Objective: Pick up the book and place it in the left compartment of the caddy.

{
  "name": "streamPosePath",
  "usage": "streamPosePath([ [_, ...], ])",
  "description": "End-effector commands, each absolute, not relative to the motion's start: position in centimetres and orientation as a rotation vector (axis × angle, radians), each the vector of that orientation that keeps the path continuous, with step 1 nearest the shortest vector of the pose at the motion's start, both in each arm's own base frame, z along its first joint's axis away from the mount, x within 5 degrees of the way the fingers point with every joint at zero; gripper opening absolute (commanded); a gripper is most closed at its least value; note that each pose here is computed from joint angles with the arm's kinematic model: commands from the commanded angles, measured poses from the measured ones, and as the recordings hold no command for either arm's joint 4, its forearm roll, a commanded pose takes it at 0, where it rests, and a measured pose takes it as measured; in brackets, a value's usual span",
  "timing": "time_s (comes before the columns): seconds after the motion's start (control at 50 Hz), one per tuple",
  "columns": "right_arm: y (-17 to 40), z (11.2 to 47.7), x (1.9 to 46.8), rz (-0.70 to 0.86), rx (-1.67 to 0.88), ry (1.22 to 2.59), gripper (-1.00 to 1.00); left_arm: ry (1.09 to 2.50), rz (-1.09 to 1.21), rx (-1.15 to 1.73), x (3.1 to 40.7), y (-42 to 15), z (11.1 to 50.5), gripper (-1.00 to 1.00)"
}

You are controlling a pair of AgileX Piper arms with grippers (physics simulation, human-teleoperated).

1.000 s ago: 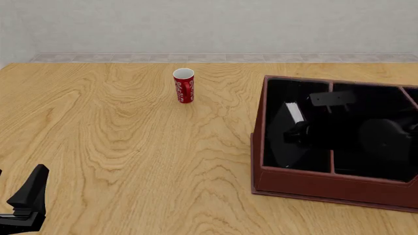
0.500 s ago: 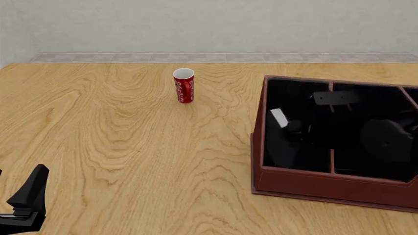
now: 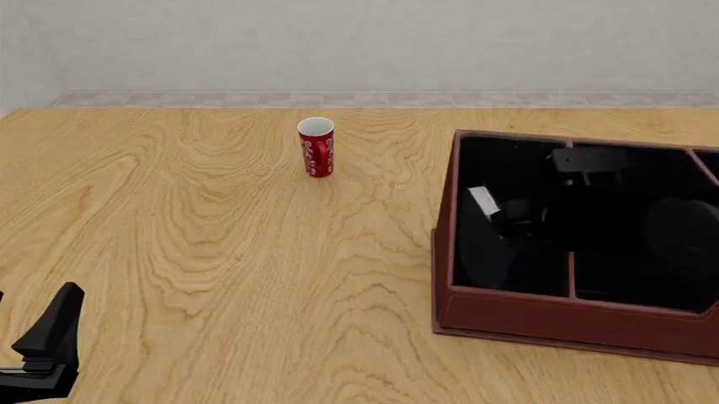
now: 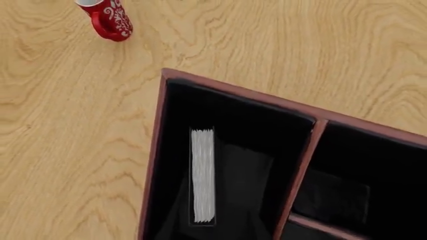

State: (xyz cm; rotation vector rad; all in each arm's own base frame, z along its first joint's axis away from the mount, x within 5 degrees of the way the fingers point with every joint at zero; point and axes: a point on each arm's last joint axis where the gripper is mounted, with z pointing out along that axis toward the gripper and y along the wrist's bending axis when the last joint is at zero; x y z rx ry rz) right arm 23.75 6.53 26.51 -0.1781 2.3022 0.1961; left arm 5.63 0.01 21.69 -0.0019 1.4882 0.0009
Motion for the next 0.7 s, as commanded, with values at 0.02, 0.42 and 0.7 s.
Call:
streamPosePath([
  [0.02,6.1,28.2,22.1,0.194,-0.189,2.282,1.00,1.485,0.002,0.000,5.6,0.0,21.7,1.00],
  [0.42,4.9,31.7,17.9,0.195,-0.198,2.227,1.00,1.486,0.002,0.000,5.6,0.0,21.7,1.00],
  [0.7,4.2,33.1,15.0,0.223,-0.165,2.170,1.00,1.486,0.002,0.000,5.6,0.0,21.7,1.00],
])
